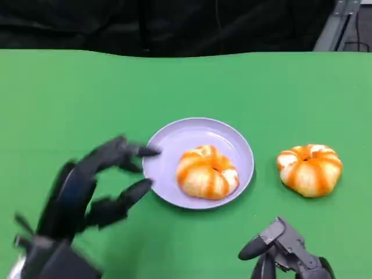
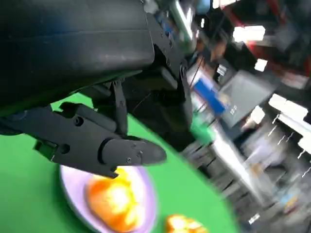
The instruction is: Grasp the bread from the table and place it into the plate.
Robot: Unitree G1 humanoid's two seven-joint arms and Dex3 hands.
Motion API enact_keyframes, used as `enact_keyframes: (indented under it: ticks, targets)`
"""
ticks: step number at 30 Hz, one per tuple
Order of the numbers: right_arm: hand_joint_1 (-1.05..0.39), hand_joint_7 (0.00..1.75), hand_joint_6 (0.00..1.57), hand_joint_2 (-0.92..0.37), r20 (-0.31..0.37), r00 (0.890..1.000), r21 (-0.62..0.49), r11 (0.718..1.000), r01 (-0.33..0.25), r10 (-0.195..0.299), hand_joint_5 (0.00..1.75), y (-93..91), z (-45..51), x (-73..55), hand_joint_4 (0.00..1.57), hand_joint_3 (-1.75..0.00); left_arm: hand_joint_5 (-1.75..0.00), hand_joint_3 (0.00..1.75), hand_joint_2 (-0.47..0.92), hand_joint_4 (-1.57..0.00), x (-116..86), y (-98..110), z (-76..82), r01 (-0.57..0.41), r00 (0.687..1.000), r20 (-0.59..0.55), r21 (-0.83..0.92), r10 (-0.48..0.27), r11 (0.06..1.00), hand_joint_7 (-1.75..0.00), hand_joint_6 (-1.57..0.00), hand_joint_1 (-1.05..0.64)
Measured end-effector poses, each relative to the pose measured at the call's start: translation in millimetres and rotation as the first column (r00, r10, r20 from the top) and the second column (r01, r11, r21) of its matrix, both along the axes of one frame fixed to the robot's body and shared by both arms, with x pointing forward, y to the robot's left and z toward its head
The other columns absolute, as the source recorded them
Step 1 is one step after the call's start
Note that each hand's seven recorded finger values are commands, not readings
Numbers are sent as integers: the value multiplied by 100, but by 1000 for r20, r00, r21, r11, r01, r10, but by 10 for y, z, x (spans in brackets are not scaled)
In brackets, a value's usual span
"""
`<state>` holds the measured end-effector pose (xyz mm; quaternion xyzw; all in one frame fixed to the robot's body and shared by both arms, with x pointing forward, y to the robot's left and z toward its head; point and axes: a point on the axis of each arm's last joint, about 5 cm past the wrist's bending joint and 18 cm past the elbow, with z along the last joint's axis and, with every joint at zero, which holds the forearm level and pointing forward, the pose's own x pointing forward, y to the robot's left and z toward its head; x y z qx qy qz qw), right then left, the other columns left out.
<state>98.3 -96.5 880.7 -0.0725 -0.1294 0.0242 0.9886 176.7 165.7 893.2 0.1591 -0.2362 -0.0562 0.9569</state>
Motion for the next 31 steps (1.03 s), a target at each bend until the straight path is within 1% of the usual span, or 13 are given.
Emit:
enact_keyframes:
  ticks: [1, 3, 4, 6, 7, 9, 15, 20, 22, 28, 31]
  targets:
    - [-9, 175, 33, -80, 2, 1000, -1, 1000, -1, 1, 175, 0, 1, 3, 68, -131, -159, 150, 31, -88, -67, 25, -38, -28, 999, -18, -22, 27, 999, -137, -87, 1]
    - [-9, 175, 33, -80, 3, 1000, -2, 1000, -2, 2, 175, -4, 3, 8, 68, -131, -170, 160, 27, -92, -198, 65, -77, -72, 996, -50, -79, 68, 994, -153, -87, 3]
    - [-9, 175, 33, -80, 3, 1000, -2, 1000, -2, 2, 175, -7, 3, 8, 68, -131, -172, 164, 24, -94, -256, 72, -86, -85, 995, -64, -107, 79, 991, -158, -88, 2]
    - [-8, 175, 33, -80, 2, 1000, -1, 1000, -3, 3, 175, -15, 1, 9, 68, -131, -174, 166, 23, -96, -324, 71, -92, -95, 993, -87, -146, 83, 985, -164, -88, 2]
    - [-8, 175, 33, -80, 2, 1000, -3, 1000, -3, 3, 175, -22, 0, 8, 68, -131, -174, 162, 25, -95, -343, 63, -91, -93, 992, -93, -156, 79, 983, -166, -86, 0]
    - [-8, 175, 33, -79, 2, 1000, -9, 1000, 1, -1, 175, -42, -4, 8, 67, -131, -175, 159, 26, -95, -367, 36, -87, -89, 991, -110, -179, 70, 980, -168, -85, 0]
    - [-8, 175, 33, -77, 13, 1000, -31, 999, 9, -9, 175, -84, -23, 19, 68, -130, -175, 164, 25, -97, -403, -8, -99, -69, 989, -145, -202, 40, 977, -168, -83, -2]
    - [-9, 175, 35, -76, 16, 1000, -46, 999, 16, -15, 175, -89, -36, 35, 67, -131, -175, 164, 27, -96, -417, -34, -117, -61, 986, -167, -211, 26, 976, -173, -79, -4]
    - [-9, 175, 35, -76, 20, 1000, -57, 998, 18, -17, 175, -91, -34, 42, 67, -130, -175, 169, 24, -96, -414, -49, -119, -61, 985, -172, -216, 23, 974, -173, -81, -5]
    - [-10, 175, 35, -76, 8, 1000, -68, 997, 31, -30, 175, -113, -35, 61, 68, -130, -175, 173, 21, -98, -386, -64, -105, -56, 987, -160, -221, 20, 974, -173, -83, -6]
    - [-10, 175, 36, -75, 25, 999, -78, 996, 35, -33, 175, -147, -21, 109, 70, -130, -175, 174, 20, -99, -365, -79, -109, -49, 987, -160, -220, 14, 974, -173, -84, -6]
